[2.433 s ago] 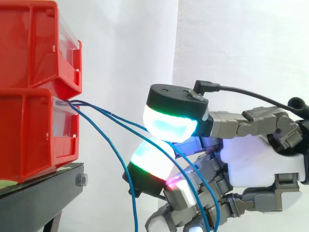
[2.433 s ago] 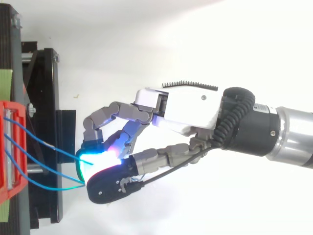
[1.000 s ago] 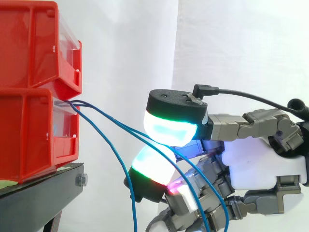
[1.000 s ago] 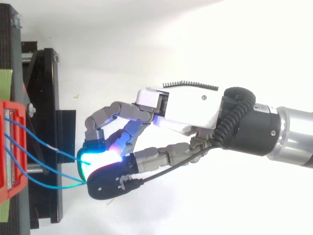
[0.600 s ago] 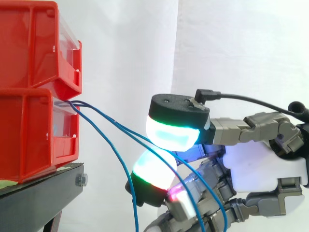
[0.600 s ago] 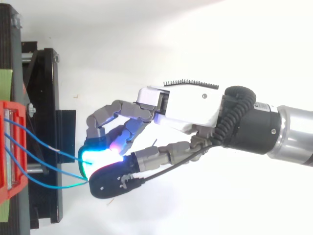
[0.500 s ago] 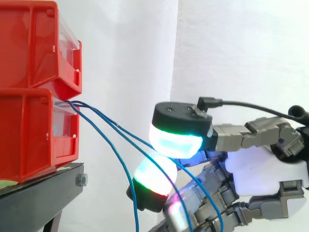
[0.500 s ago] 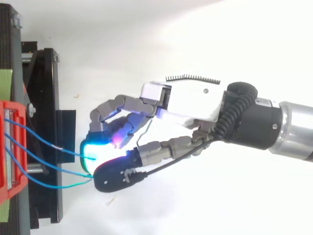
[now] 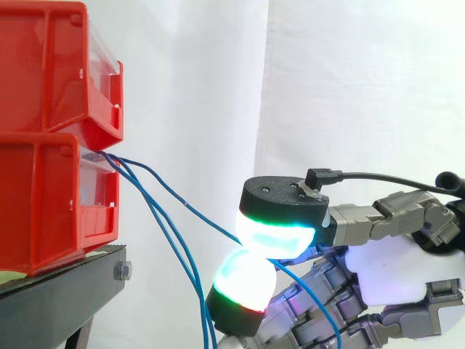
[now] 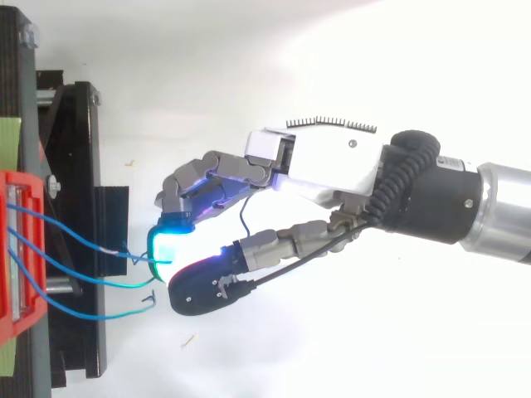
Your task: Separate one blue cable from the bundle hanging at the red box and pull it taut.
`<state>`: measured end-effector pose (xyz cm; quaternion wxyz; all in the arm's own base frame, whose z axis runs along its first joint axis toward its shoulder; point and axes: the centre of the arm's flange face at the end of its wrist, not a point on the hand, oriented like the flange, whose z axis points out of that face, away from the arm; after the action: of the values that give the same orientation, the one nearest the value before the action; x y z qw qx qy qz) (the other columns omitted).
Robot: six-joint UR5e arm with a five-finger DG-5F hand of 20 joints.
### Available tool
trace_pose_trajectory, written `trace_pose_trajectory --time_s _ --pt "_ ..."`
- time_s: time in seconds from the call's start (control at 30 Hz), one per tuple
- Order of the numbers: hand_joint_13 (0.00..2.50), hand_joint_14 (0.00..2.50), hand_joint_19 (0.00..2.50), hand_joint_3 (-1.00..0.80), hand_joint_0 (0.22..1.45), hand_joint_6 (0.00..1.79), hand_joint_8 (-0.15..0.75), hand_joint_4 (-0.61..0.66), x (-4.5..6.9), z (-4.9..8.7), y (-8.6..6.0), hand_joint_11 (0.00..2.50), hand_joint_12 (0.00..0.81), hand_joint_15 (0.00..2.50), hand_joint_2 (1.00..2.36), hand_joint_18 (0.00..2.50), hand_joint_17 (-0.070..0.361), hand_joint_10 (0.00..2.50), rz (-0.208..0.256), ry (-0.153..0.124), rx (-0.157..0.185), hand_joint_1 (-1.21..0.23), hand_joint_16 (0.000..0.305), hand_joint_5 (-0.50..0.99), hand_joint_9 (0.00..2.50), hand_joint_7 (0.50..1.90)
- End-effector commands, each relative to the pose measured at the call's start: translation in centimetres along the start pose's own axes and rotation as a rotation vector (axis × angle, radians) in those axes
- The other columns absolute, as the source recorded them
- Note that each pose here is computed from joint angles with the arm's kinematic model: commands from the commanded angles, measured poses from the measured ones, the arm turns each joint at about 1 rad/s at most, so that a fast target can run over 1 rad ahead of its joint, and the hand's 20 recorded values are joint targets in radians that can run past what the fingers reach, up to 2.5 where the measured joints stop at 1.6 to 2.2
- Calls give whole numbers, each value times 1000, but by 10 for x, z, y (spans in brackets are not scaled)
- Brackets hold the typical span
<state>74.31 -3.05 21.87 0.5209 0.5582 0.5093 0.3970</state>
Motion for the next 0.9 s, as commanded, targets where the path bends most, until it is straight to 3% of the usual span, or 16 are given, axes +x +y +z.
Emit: trace_pose_trajectory --time_s 0.0,0.33,0.5,0.8,0.87 --pt "454 8 322 -258 694 843 306 97 0 0 0 659 336 213 1017 509 93 20 0 1 1 -784 41 -196 791 1164" --pt "687 14 348 -284 703 847 321 101 -5 -10 26 865 357 399 1016 591 85 22 4 0 -6 -769 38 -201 876 1131" --pt "805 21 386 -294 706 848 340 97 -7 -14 23 1230 380 625 1017 621 86 19 1 -3 27 -763 38 -205 1015 1120" --pt "1020 24 492 -307 714 847 337 99 -8 -14 24 1284 398 1085 1015 703 92 18 33 -3 31 -754 41 -208 1035 1112" --pt "1076 21 546 -309 717 847 330 95 -10 -16 21 1347 389 1257 1015 733 95 15 35 -6 54 -753 42 -209 1060 1101"
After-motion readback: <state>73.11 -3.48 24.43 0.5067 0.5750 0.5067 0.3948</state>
